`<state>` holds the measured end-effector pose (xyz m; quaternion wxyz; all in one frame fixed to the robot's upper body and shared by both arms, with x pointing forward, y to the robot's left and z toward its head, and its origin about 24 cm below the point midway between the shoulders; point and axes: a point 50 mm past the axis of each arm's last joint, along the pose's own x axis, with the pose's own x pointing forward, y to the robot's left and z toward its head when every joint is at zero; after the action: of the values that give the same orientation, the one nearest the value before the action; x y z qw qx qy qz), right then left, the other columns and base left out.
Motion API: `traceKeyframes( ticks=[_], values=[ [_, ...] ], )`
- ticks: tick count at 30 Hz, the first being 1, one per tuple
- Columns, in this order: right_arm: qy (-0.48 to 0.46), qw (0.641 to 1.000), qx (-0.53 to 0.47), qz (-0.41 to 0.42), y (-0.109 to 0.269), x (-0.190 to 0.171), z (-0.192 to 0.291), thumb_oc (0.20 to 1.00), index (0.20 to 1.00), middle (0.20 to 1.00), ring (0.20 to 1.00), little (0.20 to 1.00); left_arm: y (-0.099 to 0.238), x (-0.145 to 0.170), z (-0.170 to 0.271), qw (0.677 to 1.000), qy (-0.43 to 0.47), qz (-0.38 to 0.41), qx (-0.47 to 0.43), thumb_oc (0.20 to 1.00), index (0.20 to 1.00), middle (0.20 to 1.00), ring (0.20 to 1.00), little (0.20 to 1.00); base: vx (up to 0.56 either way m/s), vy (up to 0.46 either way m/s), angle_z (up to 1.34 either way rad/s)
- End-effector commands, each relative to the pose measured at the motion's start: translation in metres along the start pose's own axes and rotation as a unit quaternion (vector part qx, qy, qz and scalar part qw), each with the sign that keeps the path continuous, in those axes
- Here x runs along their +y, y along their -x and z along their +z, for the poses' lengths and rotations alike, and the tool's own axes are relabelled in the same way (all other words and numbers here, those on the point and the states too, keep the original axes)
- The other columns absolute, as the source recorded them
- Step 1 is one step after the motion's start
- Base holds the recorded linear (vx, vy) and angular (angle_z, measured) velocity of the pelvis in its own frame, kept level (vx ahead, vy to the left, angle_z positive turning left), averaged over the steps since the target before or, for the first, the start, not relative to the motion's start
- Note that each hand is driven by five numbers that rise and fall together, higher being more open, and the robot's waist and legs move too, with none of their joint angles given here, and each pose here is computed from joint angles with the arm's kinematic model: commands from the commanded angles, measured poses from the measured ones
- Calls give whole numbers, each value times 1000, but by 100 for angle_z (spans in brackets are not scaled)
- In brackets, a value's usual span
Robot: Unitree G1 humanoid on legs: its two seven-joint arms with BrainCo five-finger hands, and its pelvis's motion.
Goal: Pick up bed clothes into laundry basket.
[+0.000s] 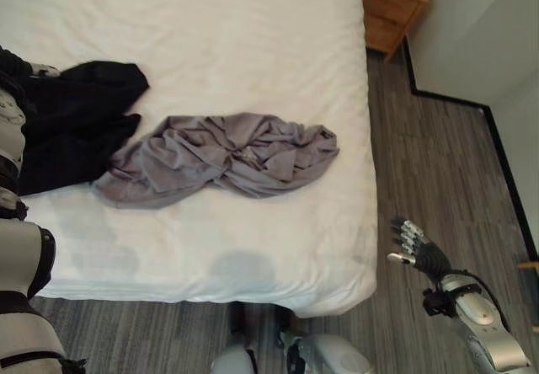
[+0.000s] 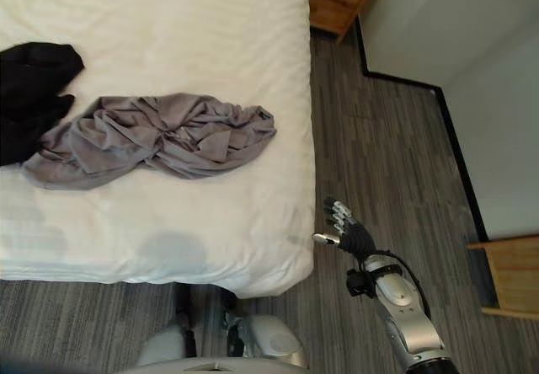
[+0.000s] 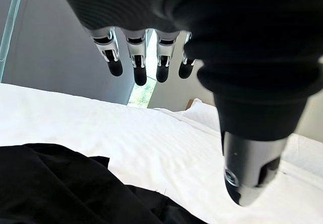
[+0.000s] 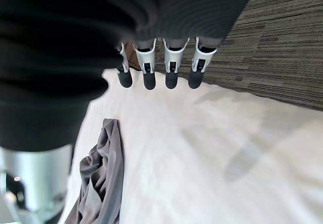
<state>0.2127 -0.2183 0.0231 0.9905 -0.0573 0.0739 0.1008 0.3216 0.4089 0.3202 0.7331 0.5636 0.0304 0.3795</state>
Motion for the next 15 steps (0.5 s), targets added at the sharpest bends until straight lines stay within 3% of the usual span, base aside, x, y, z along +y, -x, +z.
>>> traceKeyframes(
  ticks=[1,15],
  values=[
    [-5,998,-68,-4,-4,-7,25,1000,1000,1000,1000,1000,-5,26,0,999,-23,47,14,1000,1000,1000,1000,1000,-54,20,-5],
    [17,996,-74,49,-3,5,31,1000,1000,1000,1000,1000,10,21,-74,990,-57,10,126,1000,1000,1000,1000,1000,15,3,0]
  ],
)
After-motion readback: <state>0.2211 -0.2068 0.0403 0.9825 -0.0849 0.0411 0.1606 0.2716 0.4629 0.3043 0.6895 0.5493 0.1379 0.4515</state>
